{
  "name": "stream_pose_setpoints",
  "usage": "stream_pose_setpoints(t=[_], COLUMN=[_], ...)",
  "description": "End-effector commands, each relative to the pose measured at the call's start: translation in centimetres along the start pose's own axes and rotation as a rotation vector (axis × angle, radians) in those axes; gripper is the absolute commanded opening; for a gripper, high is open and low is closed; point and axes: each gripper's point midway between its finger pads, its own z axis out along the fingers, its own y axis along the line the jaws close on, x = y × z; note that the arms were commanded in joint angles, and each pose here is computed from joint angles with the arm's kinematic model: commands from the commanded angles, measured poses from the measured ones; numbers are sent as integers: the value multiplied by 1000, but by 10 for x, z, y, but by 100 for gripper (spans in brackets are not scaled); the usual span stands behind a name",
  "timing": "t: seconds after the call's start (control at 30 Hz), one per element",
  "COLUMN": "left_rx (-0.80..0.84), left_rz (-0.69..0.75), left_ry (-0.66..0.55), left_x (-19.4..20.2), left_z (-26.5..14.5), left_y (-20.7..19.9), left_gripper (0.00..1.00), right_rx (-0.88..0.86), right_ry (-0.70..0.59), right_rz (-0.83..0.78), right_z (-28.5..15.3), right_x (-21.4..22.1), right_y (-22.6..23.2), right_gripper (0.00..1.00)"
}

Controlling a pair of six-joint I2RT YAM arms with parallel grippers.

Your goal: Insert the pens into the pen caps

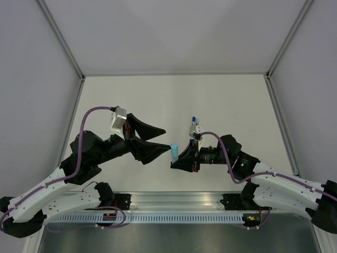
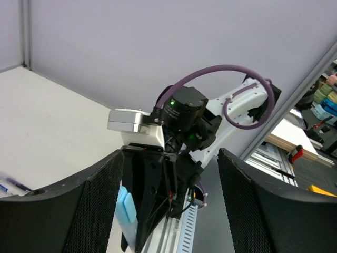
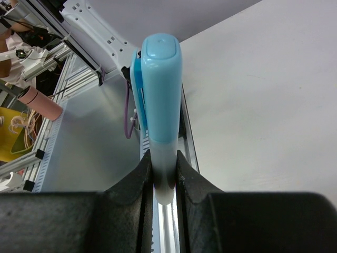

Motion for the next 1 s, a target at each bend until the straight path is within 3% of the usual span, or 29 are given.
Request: stream_pose_setpoints(t=[0.0,0.3,0.63,0.83,0.93,0.97], left_rx=[-96,-105,-128,-108,-87,-77], left_rz=[46,32,30,17,-1,-2], left_ry=[65,137,191,181,186,179], left_x=[14,41,72,79,84,84], left_z=[9,33,34,32,32,32], left_y=[23,39,55,54,51,50], left_gripper=[77,75,69,61,51,43], right_rx=[-89,-106,-113,-114,-111,-112], right_ry=[-57,-51,-52,-56,-57,-59], right_rz=[-65,-55,-52,-50,-46,-48], right_z=[0,1,2,2,2,2], right_x=[-27,-25,-24,-25,-24,-25], right_y=[22,24,25,25,24,24], right_gripper=[0,0,0,0,0,0])
